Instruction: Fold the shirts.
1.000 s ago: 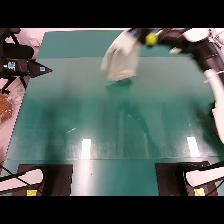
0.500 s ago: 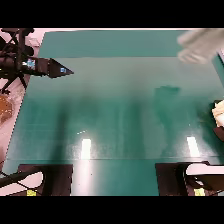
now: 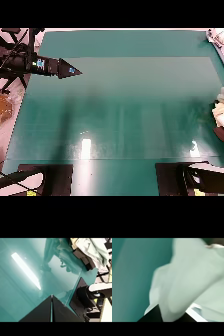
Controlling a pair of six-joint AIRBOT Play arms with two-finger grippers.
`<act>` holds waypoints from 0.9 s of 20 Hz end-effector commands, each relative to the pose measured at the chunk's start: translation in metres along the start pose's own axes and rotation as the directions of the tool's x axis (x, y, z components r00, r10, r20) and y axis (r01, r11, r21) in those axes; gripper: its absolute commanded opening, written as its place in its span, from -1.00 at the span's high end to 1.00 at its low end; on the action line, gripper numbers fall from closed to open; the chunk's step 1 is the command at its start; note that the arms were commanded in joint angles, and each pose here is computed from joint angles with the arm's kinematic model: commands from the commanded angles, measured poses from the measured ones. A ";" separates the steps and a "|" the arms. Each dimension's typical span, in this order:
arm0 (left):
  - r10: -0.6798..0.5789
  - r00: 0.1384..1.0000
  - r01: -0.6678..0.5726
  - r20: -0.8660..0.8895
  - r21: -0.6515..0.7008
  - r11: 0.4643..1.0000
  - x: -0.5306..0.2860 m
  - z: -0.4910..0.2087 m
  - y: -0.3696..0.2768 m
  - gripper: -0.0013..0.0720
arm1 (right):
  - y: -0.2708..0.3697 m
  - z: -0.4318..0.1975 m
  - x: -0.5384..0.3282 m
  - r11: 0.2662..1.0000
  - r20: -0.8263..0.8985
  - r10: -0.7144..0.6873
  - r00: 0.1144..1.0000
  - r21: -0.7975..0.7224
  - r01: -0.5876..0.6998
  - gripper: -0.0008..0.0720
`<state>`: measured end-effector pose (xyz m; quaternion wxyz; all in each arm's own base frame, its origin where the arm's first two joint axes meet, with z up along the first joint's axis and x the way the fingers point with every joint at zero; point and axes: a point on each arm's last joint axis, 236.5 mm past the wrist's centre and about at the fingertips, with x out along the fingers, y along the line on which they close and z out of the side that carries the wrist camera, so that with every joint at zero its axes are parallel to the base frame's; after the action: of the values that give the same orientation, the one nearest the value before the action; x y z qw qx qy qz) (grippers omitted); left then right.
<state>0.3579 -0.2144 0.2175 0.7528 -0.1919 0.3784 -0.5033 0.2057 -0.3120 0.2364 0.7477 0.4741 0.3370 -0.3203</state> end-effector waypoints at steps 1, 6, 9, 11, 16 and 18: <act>-0.006 1.000 0.006 -0.010 0.006 1.000 0.001 -0.002 -0.002 0.90 | -0.081 0.000 -0.027 0.964 0.012 -0.217 0.976 0.158 0.212 0.94; -0.015 0.999 0.016 -0.030 0.006 1.000 0.001 -0.007 -0.005 0.90 | -0.143 0.005 -0.027 0.904 -0.035 -0.340 0.940 0.263 0.337 0.94; -0.012 1.000 0.012 -0.027 0.007 1.000 0.001 -0.006 -0.004 0.90 | -0.165 0.006 -0.017 0.879 -0.081 -0.380 0.922 0.278 0.387 0.94; -0.008 1.000 0.008 -0.022 0.007 1.000 0.001 -0.005 -0.003 0.90 | -0.180 0.005 -0.014 0.855 -0.110 -0.418 0.902 0.289 0.431 0.94; 0.004 1.000 -0.004 -0.003 0.007 1.000 0.001 0.000 0.000 0.90 | -0.187 0.005 -0.007 0.851 -0.134 -0.420 0.897 0.286 0.441 0.92; 0.011 1.000 -0.011 0.009 0.007 1.000 0.001 0.002 0.002 0.90 | -0.178 0.006 -0.002 0.870 -0.133 -0.398 0.908 0.259 0.420 0.46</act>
<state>0.3565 -0.2155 0.2161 0.7519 -0.1877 0.3801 -0.5048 0.0576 -0.3786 0.1550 0.5693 0.5068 0.4016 -0.5077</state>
